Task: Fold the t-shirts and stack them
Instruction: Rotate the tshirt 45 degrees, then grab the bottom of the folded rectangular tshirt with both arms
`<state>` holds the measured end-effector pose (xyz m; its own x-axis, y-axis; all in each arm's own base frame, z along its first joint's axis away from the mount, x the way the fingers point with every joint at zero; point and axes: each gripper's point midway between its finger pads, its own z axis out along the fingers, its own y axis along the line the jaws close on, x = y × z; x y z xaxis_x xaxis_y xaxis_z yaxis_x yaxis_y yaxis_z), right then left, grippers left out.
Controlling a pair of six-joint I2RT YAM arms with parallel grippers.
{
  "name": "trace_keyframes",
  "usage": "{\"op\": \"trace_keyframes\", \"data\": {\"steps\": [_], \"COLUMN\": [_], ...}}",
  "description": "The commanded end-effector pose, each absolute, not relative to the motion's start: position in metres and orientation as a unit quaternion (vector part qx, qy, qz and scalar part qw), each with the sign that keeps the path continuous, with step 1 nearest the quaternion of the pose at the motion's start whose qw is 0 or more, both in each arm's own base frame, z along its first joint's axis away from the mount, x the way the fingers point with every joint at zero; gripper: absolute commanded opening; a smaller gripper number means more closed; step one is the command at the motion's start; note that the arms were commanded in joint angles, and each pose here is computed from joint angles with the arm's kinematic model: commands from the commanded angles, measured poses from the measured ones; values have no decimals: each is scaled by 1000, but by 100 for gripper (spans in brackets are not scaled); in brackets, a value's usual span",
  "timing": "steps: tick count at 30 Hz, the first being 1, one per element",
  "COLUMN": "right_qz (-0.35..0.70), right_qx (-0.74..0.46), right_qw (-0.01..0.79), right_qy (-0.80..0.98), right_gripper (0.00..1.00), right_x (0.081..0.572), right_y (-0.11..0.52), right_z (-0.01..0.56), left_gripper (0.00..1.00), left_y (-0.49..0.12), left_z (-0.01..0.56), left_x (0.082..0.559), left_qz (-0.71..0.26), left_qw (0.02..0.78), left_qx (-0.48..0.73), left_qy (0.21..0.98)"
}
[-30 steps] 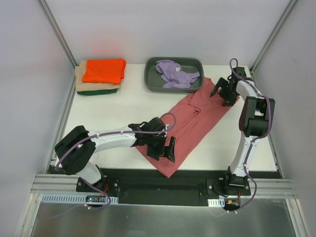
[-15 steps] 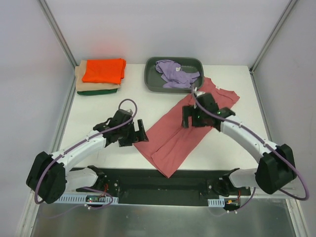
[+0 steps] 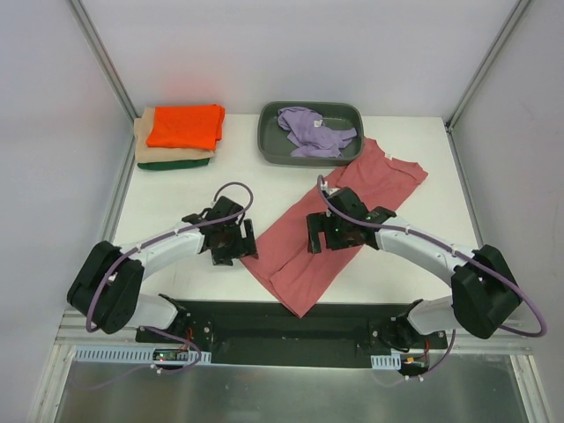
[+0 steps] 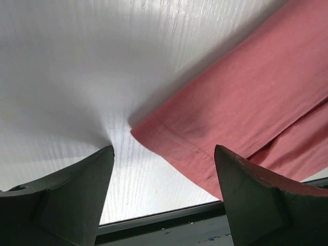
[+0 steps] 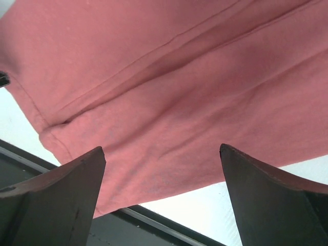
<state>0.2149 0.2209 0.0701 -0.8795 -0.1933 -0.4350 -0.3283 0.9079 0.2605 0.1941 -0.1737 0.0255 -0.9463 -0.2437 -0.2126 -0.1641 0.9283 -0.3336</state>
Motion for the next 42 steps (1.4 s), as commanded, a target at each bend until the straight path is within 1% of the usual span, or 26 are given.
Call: {"op": "trace_keyframes", "data": {"steps": [1,3,5,7,9,11,12,14,18,22,28,34,36,39,42], "right_qz": [208,189,173,181,190,180,174,166,130,145,101,90,85,78,62], "right_qx": [-169,-234,-285,-325,-376,-427,-444,-450,-446,-461,-508,-530,-539,-546,-543], "right_qw": [234,230,217,200,183,172,167,152,180,193,210,250,252,240,227], "right_qy": [935,926,918,907,888,869,863,864,867,854,830,806,800,799,806], "right_gripper": [96,96,96,96,96,96,97,99,99,96,97,97,95,89,80], "right_x": [211,192,172,148,120,95,85,72,82,81,83,89,91,88,88], "right_y": [237,238,243,256,273,288,297,309,324,340,348,367,370,370,363], "right_z": [90,89,87,84,81,77,74,67,59,57,51,52,46,38,30], "left_gripper": [76,68,58,42,21,5,1,0,0,0,0,0,0,0,0], "left_y": [-173,-175,-177,-175,-174,-175,-176,-177,-178,-177,-174,-174,-172,-171,-171], "left_z": [11,8,6,4,4,4,4,5,12,21,29,30,29,29,28], "left_x": [200,200,198,197,196,196,195,198,212,240,275,275,275,275,274], "left_qz": [-138,-138,-143,-139,-137,-139,-140,-144,-137,-140,-162,-173,-172,-174,-175], "left_qw": [114,106,98,97,97,96,94,97,120,140,141,134,134,133,131], "left_qx": [-100,-94,-91,-92,-93,-95,-96,-96,-96,-104,-120,-119,-122,-126,-126], "left_qy": [979,980,981,981,981,981,981,980,978,975,969,968,968,968,968]}}
